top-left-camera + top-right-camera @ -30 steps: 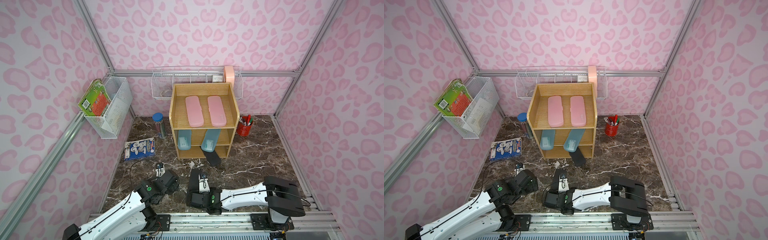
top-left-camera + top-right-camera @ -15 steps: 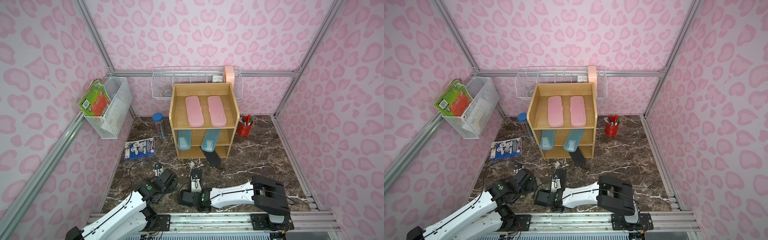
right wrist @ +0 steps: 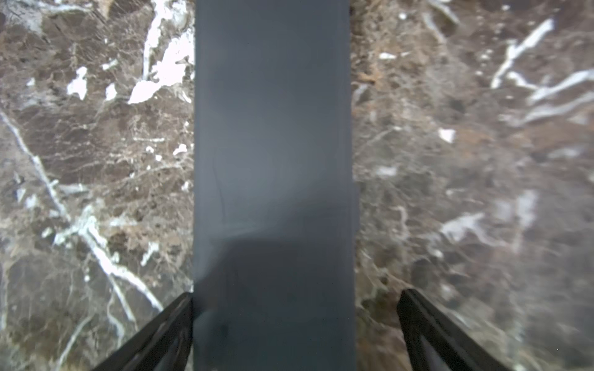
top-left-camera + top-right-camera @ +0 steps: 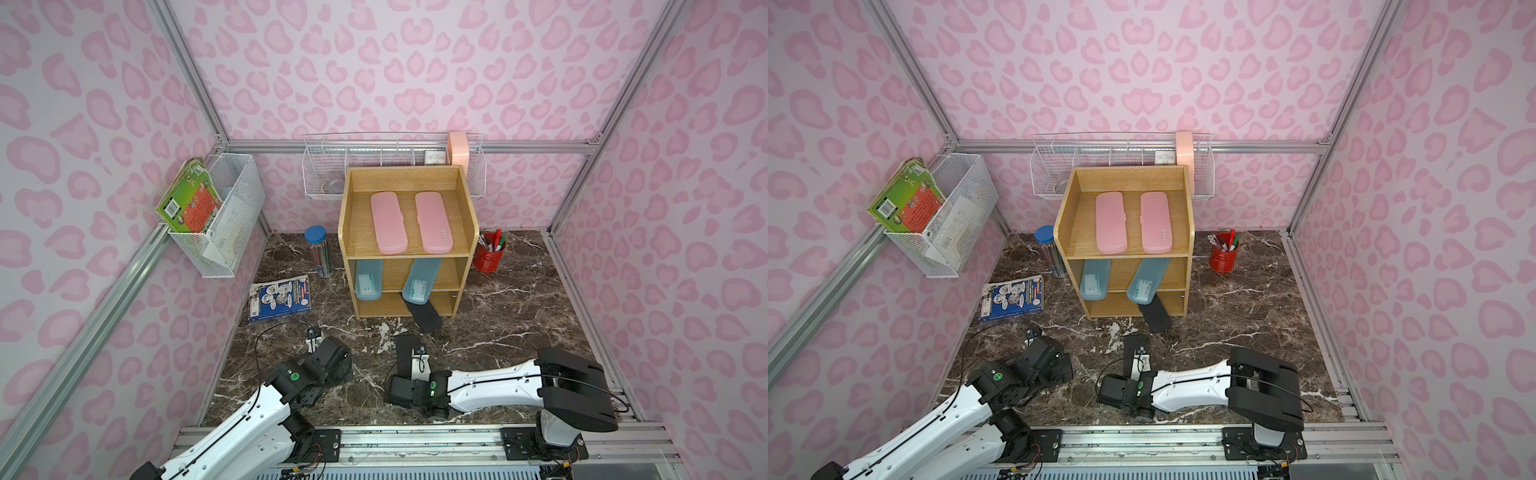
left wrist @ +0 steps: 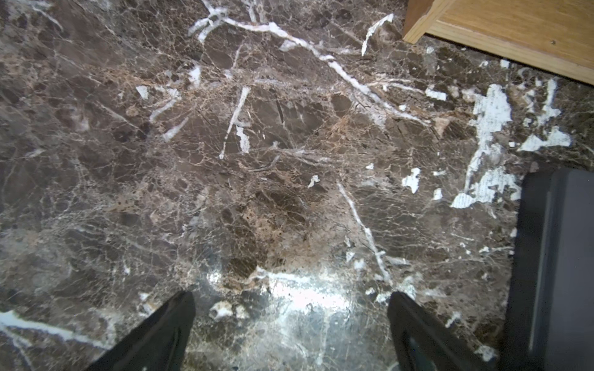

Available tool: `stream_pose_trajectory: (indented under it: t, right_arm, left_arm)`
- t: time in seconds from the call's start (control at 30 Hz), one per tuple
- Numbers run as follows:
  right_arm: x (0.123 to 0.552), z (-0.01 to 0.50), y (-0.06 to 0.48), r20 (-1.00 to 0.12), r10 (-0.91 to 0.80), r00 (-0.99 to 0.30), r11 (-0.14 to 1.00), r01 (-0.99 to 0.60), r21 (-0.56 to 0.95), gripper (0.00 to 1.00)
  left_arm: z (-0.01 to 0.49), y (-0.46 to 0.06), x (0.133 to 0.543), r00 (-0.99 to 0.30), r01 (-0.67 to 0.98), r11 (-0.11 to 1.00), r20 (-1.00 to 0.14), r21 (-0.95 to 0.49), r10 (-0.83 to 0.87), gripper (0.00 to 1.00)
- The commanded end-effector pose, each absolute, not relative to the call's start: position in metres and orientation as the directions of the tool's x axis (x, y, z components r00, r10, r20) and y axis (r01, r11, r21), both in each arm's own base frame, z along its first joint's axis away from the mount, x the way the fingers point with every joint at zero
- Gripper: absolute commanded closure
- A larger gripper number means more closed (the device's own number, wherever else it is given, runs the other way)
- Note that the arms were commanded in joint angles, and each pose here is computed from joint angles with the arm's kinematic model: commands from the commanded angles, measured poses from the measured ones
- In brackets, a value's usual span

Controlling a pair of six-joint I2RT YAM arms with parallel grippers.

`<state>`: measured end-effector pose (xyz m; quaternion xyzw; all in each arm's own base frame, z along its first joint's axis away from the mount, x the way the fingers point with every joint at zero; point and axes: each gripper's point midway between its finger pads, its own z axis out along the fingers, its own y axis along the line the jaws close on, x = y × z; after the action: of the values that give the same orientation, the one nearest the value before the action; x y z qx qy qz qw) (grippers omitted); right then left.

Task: Place the pencil cases on the shelf according to color
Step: Pick up the pencil case from the center of the board.

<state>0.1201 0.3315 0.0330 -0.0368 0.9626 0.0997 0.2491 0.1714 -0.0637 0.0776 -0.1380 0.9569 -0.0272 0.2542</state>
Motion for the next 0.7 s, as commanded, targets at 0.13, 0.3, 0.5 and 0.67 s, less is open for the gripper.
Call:
stream_pose_trajectory:
  t: [0.13,0.3,0.5,0.67]
  right_arm:
    - [0.109,0.041,0.33,-0.503,-0.061,-0.862,0.971,-0.168,0.171,0.01]
    - [0.099,0.033,0.335,-0.489,-0.064,-0.87,0.966,-0.176,0.187,0.01]
    - [0.089,0.011,0.342,-0.451,-0.075,-0.889,0.974,-0.162,0.157,0.01]
    - [0.084,-0.005,0.335,-0.437,-0.056,-0.898,0.968,-0.155,0.196,0.03]
  left_arm:
    - [0.076,-0.065,0.171,-0.839,-0.236,0.964,-0.475,-0.123,-0.266,0.01]
    - [0.072,-0.066,0.171,-0.845,-0.232,0.966,-0.468,-0.118,-0.26,0.01]
    - [0.07,-0.068,0.173,-0.848,-0.228,0.968,-0.466,-0.108,-0.252,0.01]
    - [0.071,-0.07,0.176,-0.85,-0.222,0.969,-0.465,-0.108,-0.247,0.01]
